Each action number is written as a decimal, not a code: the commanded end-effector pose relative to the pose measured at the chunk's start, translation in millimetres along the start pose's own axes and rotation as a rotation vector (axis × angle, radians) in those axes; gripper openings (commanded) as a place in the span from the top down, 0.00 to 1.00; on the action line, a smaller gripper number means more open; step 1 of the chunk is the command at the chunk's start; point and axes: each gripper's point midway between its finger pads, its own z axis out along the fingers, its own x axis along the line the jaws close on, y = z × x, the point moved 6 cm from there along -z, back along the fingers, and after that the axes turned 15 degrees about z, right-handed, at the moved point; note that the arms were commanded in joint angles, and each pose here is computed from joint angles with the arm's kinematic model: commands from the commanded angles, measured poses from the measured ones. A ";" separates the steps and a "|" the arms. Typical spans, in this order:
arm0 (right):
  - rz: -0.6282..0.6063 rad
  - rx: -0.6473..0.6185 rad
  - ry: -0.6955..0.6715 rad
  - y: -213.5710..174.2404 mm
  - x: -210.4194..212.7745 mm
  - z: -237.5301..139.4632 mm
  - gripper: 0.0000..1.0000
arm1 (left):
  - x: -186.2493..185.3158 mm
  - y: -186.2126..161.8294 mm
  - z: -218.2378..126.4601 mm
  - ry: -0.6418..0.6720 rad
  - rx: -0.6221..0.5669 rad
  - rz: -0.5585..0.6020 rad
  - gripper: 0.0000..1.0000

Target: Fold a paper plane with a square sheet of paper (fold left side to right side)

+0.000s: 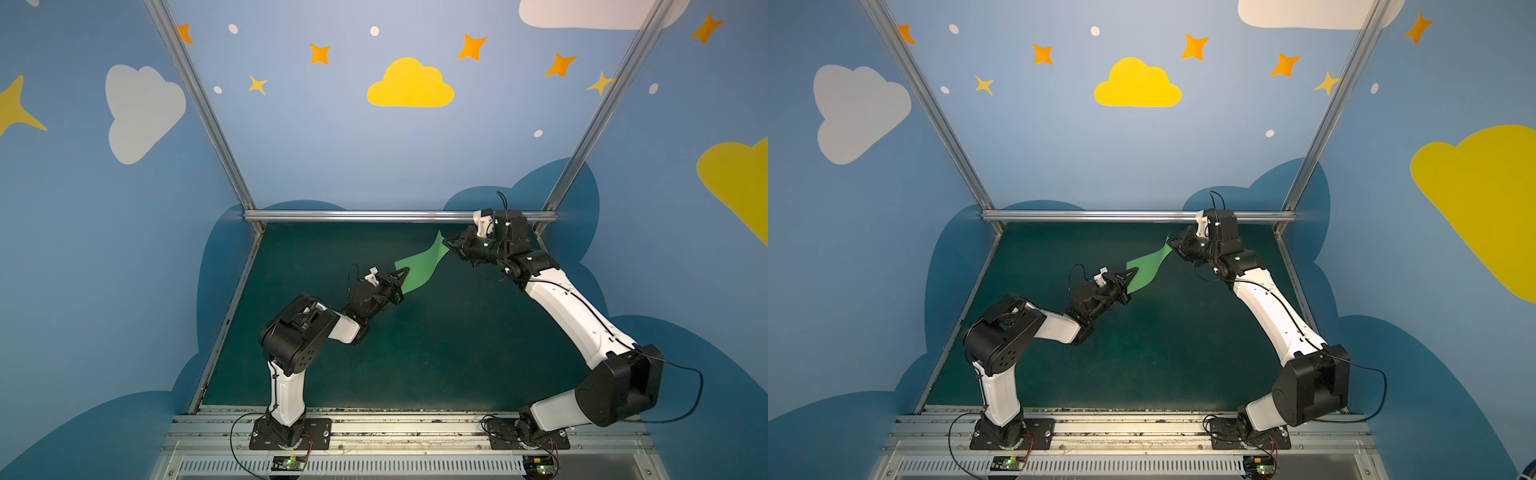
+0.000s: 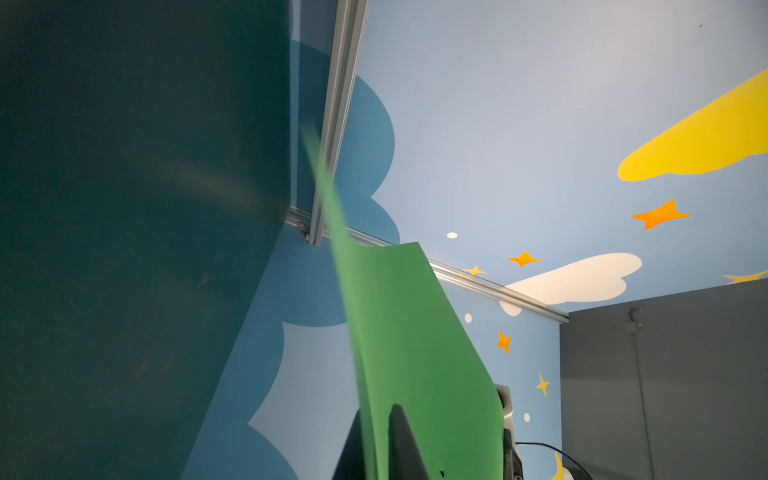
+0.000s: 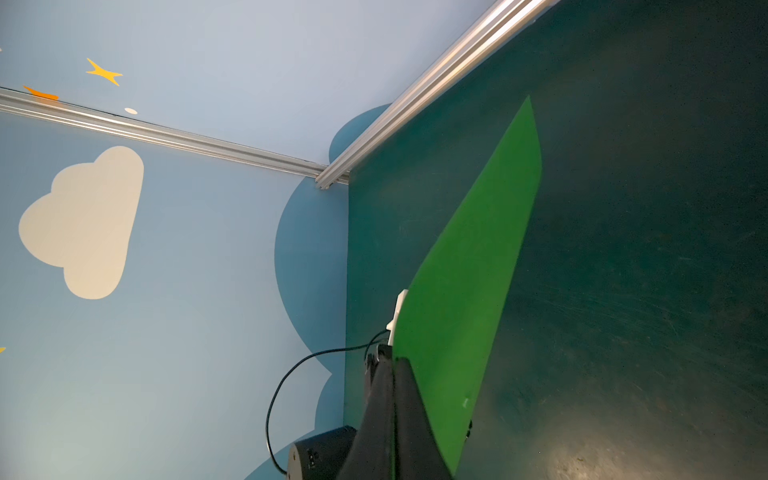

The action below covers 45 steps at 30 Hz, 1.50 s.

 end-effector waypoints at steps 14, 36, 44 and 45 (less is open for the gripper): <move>0.019 0.017 -0.282 -47.1 -159.2 -42.4 0.32 | 60.4 -13.1 -45.8 0.620 0.449 0.376 0.96; -0.030 0.432 -0.239 -88.2 -187.5 41.0 0.78 | 37.8 -6.2 -104.5 1.376 0.456 0.930 0.96; -0.059 0.498 -0.281 -112.6 -185.1 74.7 0.98 | 9.5 -6.6 -92.8 1.382 0.458 0.930 0.96; -0.059 0.501 -0.287 -115.2 -185.7 77.2 0.98 | 9.9 -4.7 -93.7 1.388 0.443 0.940 0.96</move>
